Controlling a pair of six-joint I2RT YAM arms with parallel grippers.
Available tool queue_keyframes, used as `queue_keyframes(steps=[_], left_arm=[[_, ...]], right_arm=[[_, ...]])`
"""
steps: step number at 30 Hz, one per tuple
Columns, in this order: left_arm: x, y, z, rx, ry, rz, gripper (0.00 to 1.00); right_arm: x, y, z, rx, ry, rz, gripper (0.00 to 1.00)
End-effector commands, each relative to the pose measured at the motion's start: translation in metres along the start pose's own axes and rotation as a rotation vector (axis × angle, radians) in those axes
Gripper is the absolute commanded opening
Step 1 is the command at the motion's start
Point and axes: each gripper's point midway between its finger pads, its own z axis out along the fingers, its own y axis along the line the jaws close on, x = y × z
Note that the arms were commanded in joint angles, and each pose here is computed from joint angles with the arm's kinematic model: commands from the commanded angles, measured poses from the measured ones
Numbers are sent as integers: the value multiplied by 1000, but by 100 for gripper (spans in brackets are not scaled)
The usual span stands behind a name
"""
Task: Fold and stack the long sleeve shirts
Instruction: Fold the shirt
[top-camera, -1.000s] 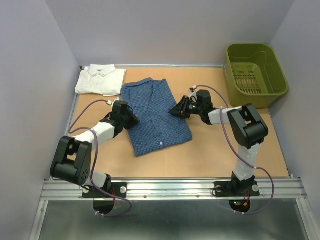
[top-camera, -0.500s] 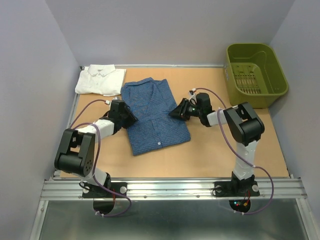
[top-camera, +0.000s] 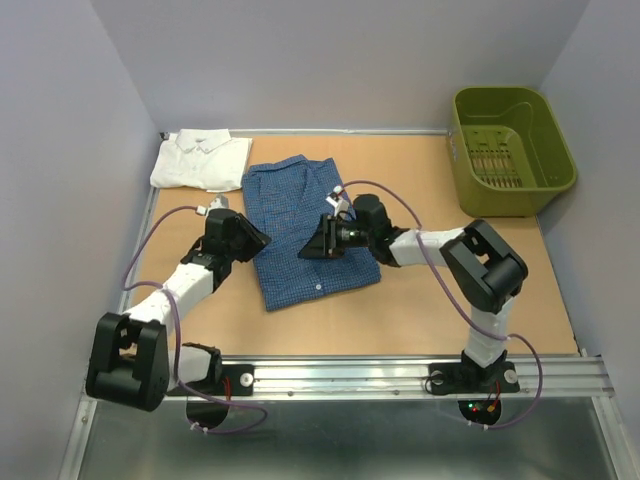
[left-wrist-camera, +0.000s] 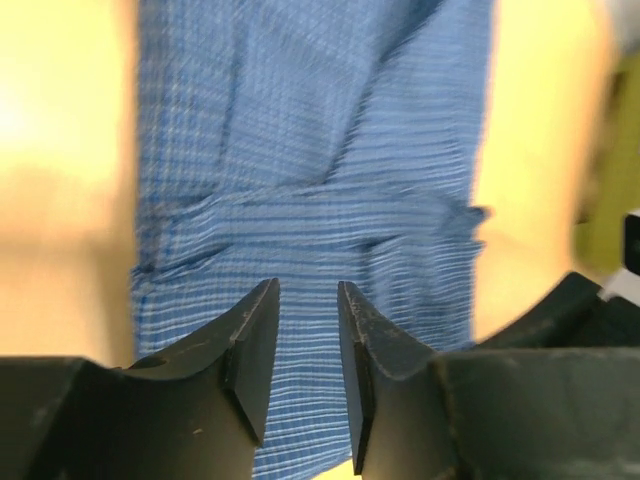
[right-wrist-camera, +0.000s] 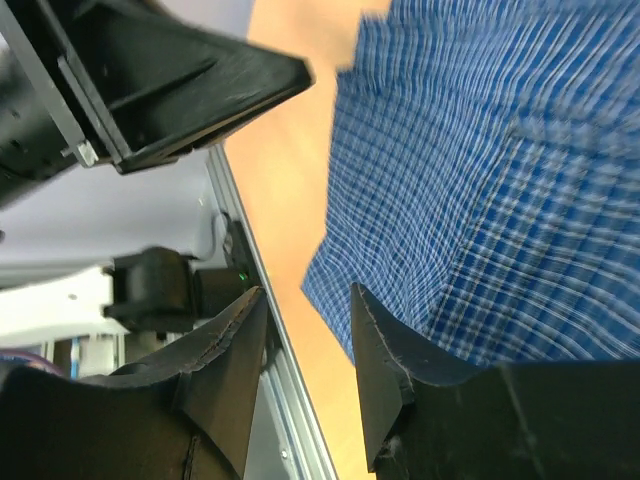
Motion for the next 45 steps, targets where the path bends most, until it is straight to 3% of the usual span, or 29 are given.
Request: queue_keyframes(steps=[1,5,8,11,16,22,29,36,40,45], left_arm=[[16,12,17,-14,46,-21,38],[18,28,40,-85,46,-28,31],[17,31,48,-101,47,-23,30],[24,44,56,-144,65,-7,29],[33,54,61,-160,87,-2,29],[36,52,62,-145,103,-10,29],[36,48,63,-134,108,-3,29],[27,41,72,-135,98,4,28],[22,41,79,-152,92,15,28],[24,42,83,-153,110,22,28]], right_arm=[[17,-12,24,4,65,-15,45],[38,-66,32,110,82,49,44],[46,-83,28,148,87,58,44],[43,-74,21,154,90,32,44],[25,-12,24,39,109,-46,45],[60,40,51,-104,259,-82,45],[119,17,79,-120,432,-41,45],[168,-44,78,-21,539,89,44],[168,-45,77,-14,539,101,44],[136,2,70,-75,477,7,44]])
